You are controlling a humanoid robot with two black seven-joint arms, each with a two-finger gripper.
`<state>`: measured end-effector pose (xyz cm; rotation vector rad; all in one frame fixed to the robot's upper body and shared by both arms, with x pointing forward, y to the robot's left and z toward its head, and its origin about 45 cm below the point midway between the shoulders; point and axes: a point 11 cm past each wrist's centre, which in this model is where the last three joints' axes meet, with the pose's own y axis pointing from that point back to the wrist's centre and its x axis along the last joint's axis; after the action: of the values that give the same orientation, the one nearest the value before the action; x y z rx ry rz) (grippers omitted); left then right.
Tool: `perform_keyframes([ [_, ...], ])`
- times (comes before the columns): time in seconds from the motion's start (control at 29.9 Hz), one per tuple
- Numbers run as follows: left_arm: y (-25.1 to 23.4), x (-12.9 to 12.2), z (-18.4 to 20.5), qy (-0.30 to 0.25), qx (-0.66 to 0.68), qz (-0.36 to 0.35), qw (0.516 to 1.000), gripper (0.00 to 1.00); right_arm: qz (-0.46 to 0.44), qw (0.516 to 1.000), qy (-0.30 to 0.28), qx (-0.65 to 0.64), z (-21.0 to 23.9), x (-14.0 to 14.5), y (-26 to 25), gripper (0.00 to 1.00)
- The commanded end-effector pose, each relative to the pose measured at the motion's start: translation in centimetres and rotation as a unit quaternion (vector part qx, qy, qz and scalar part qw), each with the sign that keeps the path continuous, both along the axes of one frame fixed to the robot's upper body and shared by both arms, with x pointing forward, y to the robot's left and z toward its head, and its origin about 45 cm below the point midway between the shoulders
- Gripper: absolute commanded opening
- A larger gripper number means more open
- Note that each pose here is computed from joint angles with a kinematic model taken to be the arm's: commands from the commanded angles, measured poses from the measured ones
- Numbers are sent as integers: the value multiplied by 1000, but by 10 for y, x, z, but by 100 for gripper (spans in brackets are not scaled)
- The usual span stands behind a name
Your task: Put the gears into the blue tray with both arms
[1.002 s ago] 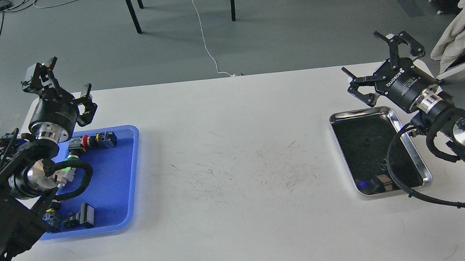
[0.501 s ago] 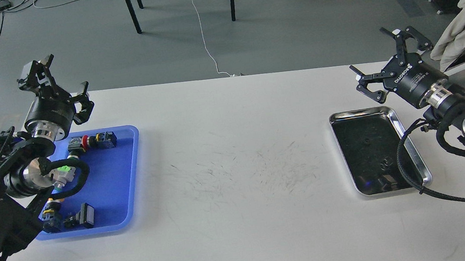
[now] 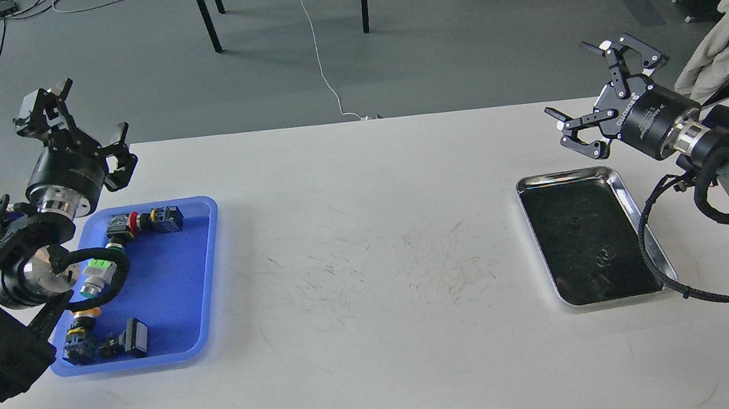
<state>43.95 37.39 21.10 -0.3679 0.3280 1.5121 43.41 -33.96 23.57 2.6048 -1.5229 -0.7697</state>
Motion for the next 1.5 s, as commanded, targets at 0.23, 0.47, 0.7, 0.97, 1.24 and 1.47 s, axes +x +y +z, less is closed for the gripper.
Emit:
perform_keyframes([
  [0.23, 5, -6, -9, 10, 1, 2, 1000, 98, 228, 879, -8, -419, 19, 9, 26, 99],
  [0.47, 8, -10, -16, 17, 1, 5, 1000, 98, 356, 714, 8, -602, -6, -3, 28, 99],
  [0.7, 9, -13, -19, 20, 2, 8, 1000, 98, 410, 649, 17, -641, -49, -16, 46, 98],
  [0.97, 11, -13, -19, 21, 3, 10, 1000, 98, 425, 621, 20, -659, -71, -16, 51, 98],
  [1.24, 17, -13, -16, 19, 8, 14, 1000, 98, 429, 610, 27, -666, -80, -20, 45, 96],
  [1.47, 21, -14, -14, 17, 11, 16, 1000, 98, 431, 604, 32, -669, -81, -22, 37, 94],
])
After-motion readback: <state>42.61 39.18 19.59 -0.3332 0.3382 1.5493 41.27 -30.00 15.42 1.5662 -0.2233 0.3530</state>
